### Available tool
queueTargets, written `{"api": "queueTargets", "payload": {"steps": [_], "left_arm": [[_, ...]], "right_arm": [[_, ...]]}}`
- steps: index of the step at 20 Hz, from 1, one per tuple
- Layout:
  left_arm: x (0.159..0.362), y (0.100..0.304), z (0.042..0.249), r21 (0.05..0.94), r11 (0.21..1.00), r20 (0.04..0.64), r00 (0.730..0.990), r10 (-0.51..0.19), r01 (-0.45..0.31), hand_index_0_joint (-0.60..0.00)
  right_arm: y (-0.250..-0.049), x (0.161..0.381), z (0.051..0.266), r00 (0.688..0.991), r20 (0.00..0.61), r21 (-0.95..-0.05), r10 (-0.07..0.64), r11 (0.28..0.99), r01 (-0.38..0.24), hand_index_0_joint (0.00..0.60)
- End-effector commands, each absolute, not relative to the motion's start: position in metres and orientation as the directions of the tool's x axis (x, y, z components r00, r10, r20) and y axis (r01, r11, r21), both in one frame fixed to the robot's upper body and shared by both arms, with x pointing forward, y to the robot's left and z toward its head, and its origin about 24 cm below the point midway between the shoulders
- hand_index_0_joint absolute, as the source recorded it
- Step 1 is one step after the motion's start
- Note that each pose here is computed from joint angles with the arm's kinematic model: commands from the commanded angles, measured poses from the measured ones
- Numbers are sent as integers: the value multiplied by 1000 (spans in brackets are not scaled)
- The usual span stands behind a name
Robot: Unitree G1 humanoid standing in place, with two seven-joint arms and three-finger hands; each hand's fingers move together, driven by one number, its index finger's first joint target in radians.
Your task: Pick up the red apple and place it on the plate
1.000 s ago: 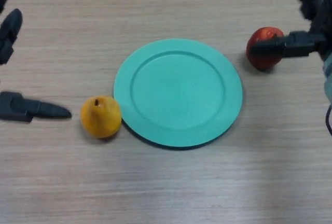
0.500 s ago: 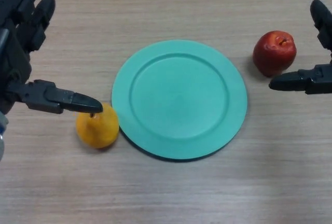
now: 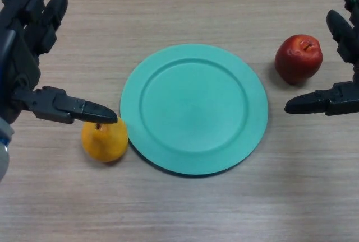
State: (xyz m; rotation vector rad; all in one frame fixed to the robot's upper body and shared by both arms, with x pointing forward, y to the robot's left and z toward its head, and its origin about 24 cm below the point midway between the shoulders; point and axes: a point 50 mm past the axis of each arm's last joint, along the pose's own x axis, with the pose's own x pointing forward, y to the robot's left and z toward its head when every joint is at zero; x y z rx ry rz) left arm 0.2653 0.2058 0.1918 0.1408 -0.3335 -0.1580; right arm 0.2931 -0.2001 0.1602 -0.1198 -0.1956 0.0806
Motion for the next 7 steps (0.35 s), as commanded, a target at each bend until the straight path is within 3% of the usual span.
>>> {"api": "queueTargets", "payload": {"steps": [1,7], "left_arm": [[253,206,229,237,969,515,836,-189,73,0],[246,203,227,220,970,498,843,-201,101,0]], "right_arm": [[-220,285,200,922,387,-169,11,984,59,0],[-213,284,200,920,391,-182,29,982,46,0]]}}
